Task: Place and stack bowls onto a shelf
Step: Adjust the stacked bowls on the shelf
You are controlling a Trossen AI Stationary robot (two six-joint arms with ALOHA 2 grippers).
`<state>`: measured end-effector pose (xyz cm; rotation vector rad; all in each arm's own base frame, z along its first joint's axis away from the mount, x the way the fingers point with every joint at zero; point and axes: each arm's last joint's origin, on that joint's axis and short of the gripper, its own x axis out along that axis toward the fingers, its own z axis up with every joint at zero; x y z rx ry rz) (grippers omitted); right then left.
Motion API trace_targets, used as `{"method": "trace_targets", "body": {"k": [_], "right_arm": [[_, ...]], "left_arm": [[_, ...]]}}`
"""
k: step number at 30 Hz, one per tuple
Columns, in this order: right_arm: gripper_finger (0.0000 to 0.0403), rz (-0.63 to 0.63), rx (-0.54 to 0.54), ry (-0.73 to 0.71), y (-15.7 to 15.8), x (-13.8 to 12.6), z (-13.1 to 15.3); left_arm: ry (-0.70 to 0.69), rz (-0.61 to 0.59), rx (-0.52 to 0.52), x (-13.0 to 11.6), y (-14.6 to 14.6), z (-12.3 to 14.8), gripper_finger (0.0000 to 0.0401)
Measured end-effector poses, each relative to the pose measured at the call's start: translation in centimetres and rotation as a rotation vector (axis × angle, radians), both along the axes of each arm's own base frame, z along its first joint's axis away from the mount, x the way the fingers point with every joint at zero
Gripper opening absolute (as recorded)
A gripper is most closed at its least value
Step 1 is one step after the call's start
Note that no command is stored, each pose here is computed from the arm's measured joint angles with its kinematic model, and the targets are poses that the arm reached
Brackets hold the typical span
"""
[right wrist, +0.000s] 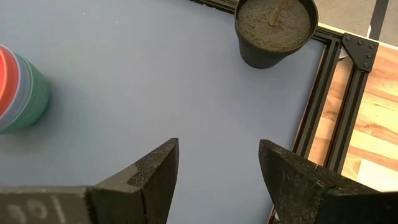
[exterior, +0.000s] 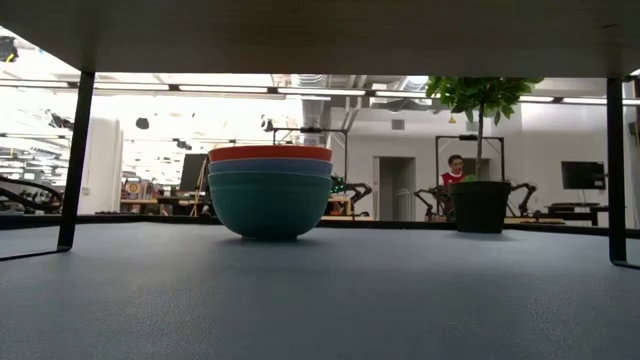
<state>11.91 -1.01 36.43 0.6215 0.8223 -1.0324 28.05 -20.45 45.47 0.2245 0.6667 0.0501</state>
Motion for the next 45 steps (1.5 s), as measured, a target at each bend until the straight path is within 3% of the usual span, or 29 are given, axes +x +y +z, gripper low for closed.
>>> {"method": "trace_targets", "body": {"k": [3,17,30,37,40,45], "right_arm": [[0.0249,0.0,-0.001,0.0,0.0,0.0,0.0],[0.0249,0.004,-0.003,0.003,0.0,0.0,0.0],[0.0249,0.021,-0.008,0.012,0.0,0.0,0.0],[0.0249,0.021,-0.008,0.008,0.0,0.0,0.0],[0.0249,0.038,-0.013,-0.047,0.1,0.6,0.2],[0.0249,0.178,-0.062,-0.207,0.5,2.5,1.2]], "left_arm": [[0.009,0.104,0.058,0.4,1.1,-0.6,0.0005],[0.09,0.332,-0.044,2.5,1.8,-5.1,0.0],[0.099,0.379,-0.135,2.4,1.3,-5.8,0.0],[0.047,0.405,-0.116,2.1,0.9,-5.7,0.0],[0.013,0.424,-0.121,1.8,0.7,-5.4,0.0],[-0.017,0.438,-0.156,1.1,0.7,-4.8,0.0]]}}
